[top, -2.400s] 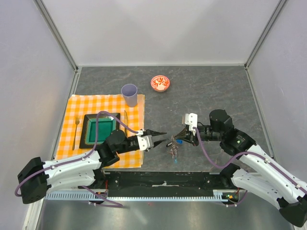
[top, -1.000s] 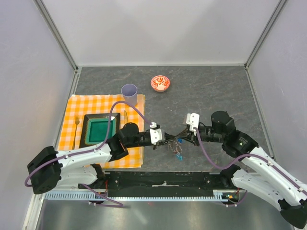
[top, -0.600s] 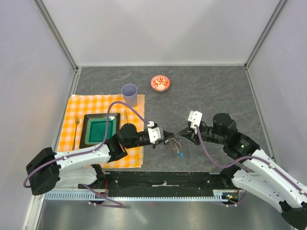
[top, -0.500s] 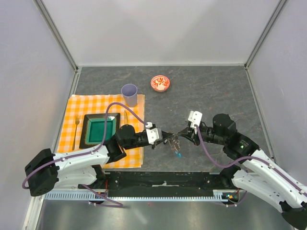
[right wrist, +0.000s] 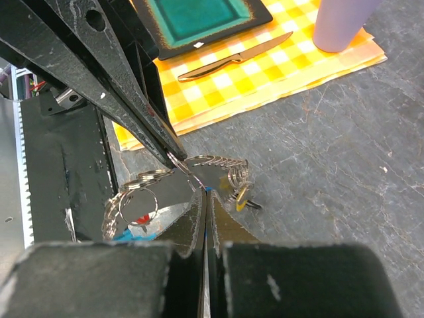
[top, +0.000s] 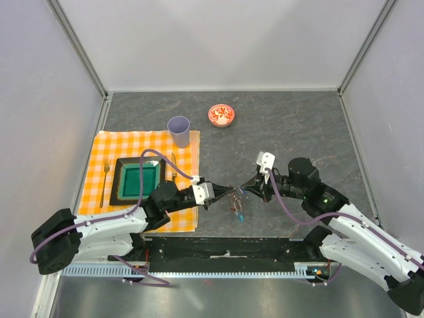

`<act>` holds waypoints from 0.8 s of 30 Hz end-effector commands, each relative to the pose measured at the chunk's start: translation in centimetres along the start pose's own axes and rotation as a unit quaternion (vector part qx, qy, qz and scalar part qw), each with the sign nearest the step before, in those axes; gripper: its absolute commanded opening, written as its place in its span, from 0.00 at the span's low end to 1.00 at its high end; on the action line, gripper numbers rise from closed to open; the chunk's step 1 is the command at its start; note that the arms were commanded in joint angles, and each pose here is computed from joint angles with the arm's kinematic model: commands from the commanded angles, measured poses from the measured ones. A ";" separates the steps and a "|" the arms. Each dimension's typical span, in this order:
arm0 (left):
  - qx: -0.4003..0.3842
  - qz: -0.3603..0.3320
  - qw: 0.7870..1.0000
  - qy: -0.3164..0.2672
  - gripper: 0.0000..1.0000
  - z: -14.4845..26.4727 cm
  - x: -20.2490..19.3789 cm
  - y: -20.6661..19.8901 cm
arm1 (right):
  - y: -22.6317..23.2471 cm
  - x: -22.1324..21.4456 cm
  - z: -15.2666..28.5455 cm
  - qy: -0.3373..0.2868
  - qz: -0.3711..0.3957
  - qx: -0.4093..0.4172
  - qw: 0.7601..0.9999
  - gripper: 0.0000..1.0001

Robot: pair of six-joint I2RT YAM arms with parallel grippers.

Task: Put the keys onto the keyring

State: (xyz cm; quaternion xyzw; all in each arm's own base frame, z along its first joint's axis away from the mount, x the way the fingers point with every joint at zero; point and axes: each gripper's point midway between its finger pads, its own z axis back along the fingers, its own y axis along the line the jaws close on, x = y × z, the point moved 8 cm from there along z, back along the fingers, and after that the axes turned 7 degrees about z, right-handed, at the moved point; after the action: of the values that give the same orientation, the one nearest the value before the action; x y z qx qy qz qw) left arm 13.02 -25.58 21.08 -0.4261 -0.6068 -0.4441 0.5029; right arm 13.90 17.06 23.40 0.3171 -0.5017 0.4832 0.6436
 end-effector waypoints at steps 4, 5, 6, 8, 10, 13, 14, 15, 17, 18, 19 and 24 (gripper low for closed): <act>-0.008 -0.033 0.992 -0.119 0.02 -0.1 4.7 0.1 | -0.5 -0.7 -0.7 -0.001 -0.022 -0.011 1.000 0.00; -0.014 -0.033 0.992 -0.120 0.02 -0.1 4.7 0.0 | -0.5 -0.8 -0.9 -0.002 -0.023 -0.008 1.000 0.00; -0.017 -0.035 0.991 -0.126 0.02 -0.2 4.9 -0.1 | -0.5 -0.8 -1.0 -0.003 -0.025 -0.006 1.000 0.00; -0.024 -0.037 0.990 -0.131 0.02 -0.3 5.1 -0.2 | -0.5 -1.0 -1.3 -0.004 -0.027 -0.002 1.000 0.00; -0.034 -0.038 0.989 -0.136 0.02 -0.4 5.3 -0.3 | -0.5 -1.0 -1.5 -0.005 -0.030 0.003 1.000 0.00; -0.049 -0.038 0.988 -0.141 0.02 -0.5 5.3 -0.6 | -0.6 -1.0 -1.9 -0.004 -0.031 0.008 0.999 0.00; -0.051 -0.037 0.988 -0.141 0.02 -0.6 5.3 -0.6 | -0.7 -0.9 -2.0 -0.006 -0.028 0.008 1.000 0.00; -0.052 -0.036 0.988 -0.139 0.02 -0.6 5.3 -0.7 | -0.7 -1.0 -2.1 -0.004 -0.029 0.009 1.000 0.00; -0.049 -0.035 0.989 -0.137 0.02 -0.6 5.1 -0.6 | -1.0 -0.8 -2.2 -0.008 -0.025 0.001 1.000 0.00; -0.047 -0.035 0.989 -0.134 0.02 -0.6 5.0 -0.6 | -1.1 -0.8 -2.2 -0.007 -0.023 -0.003 1.000 0.00; -0.046 -0.034 0.990 -0.132 0.02 -0.5 4.9 -0.6 | -1.2 -0.7 -2.2 -0.007 -0.022 -0.009 1.000 0.00; -0.023 -0.032 0.994 -0.099 0.02 -0.4 4.0 -0.1 | -1.8 -0.9 -2.1 -0.001 -0.018 -0.036 0.999 0.00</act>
State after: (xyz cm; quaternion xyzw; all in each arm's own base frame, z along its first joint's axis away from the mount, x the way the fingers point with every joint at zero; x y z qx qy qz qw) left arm 12.88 -25.74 21.53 -0.4403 -0.6143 -0.4466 0.4789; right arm 15.03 18.67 22.66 0.3474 -0.4966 0.4710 0.6410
